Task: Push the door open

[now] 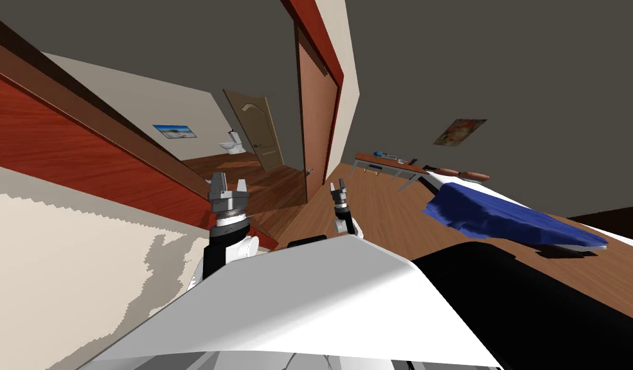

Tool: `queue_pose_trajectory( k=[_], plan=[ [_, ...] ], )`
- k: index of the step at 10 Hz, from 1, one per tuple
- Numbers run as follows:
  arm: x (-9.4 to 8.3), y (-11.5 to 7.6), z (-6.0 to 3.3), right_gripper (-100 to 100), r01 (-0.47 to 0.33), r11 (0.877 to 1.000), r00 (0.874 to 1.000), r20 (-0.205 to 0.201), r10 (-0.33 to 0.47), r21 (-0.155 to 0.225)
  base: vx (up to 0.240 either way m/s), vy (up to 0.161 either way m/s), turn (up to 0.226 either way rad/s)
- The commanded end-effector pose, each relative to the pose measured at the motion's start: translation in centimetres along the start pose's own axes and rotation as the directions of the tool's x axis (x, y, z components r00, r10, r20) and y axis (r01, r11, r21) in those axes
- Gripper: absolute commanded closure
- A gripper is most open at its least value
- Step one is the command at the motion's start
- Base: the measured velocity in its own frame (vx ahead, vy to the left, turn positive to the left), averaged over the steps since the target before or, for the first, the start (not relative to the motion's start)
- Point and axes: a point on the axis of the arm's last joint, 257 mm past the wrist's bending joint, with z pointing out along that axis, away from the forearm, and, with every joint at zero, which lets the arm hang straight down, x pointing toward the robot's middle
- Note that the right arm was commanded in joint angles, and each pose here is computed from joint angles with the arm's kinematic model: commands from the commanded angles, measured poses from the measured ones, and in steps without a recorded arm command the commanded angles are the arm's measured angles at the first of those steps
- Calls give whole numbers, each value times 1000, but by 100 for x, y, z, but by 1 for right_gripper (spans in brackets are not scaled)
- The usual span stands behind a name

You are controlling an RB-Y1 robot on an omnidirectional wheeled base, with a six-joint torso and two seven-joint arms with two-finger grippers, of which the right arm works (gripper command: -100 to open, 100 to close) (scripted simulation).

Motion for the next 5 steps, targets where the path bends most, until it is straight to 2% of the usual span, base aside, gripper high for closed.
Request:
queue_pose_trajectory(
  k=[1, 5],
  plan=[
    [14, -103, -28, -100, 0, 1000, 1000, -10, 0, 18, 86, -61, 41],
    [69, -380, -73, -100, 2, 998, 999, -34, 0, 63, 93, -55, 52]
  ],
)
